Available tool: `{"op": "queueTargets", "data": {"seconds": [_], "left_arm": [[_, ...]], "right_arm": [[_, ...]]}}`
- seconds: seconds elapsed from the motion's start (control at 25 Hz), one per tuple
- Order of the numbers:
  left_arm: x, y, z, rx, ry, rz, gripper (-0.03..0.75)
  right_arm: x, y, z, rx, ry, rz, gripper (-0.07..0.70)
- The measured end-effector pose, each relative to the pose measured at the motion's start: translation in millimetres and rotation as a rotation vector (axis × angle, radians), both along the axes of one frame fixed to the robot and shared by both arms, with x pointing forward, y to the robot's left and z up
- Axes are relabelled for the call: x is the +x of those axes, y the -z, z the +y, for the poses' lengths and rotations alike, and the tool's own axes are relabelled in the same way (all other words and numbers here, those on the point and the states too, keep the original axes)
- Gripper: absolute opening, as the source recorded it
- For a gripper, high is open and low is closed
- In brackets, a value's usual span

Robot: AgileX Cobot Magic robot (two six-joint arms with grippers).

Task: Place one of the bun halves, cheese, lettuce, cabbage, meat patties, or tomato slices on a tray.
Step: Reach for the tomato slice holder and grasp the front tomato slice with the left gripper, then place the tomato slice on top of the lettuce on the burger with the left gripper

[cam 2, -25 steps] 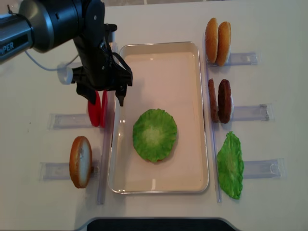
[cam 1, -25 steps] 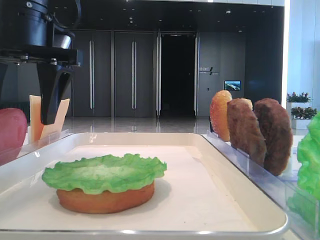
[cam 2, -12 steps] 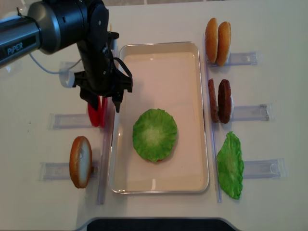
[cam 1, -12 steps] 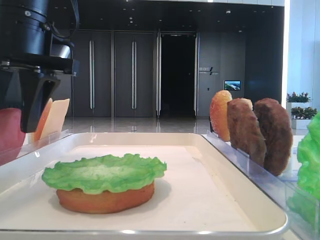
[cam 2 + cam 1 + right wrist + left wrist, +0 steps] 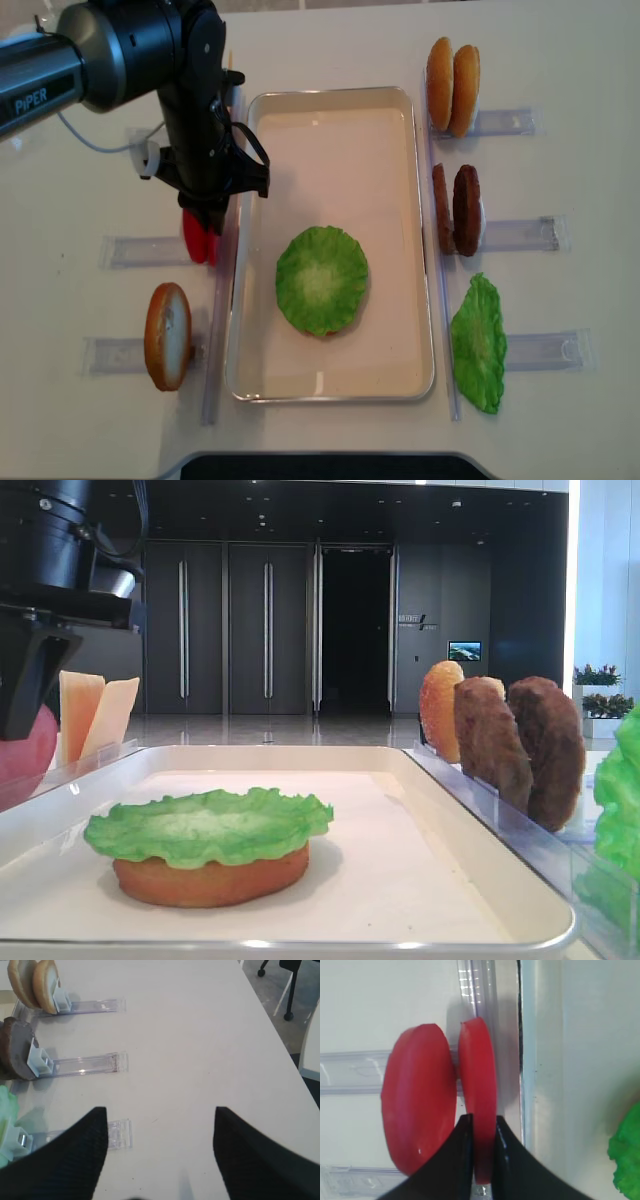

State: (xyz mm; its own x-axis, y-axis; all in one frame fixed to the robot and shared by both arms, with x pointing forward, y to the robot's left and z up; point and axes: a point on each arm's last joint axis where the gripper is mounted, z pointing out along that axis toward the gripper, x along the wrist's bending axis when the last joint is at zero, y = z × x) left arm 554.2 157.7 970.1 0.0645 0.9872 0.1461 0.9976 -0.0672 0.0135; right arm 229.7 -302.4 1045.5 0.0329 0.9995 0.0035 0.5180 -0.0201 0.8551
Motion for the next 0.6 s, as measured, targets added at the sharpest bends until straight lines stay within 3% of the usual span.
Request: {"op": "queueTargets", "data": {"seconds": [0.32,0.6], "left_arm": [[-2,-3.6,2,0.024,0.012,0.015,0.052],[0,-29.6,1,-0.008,0.001,-0.031,0.051]], "right_arm": [[0,0.0,0,0.000,0.000,0.000,0.464],[0,0.0,0,0.000,0.000,0.000,0.464]]}}
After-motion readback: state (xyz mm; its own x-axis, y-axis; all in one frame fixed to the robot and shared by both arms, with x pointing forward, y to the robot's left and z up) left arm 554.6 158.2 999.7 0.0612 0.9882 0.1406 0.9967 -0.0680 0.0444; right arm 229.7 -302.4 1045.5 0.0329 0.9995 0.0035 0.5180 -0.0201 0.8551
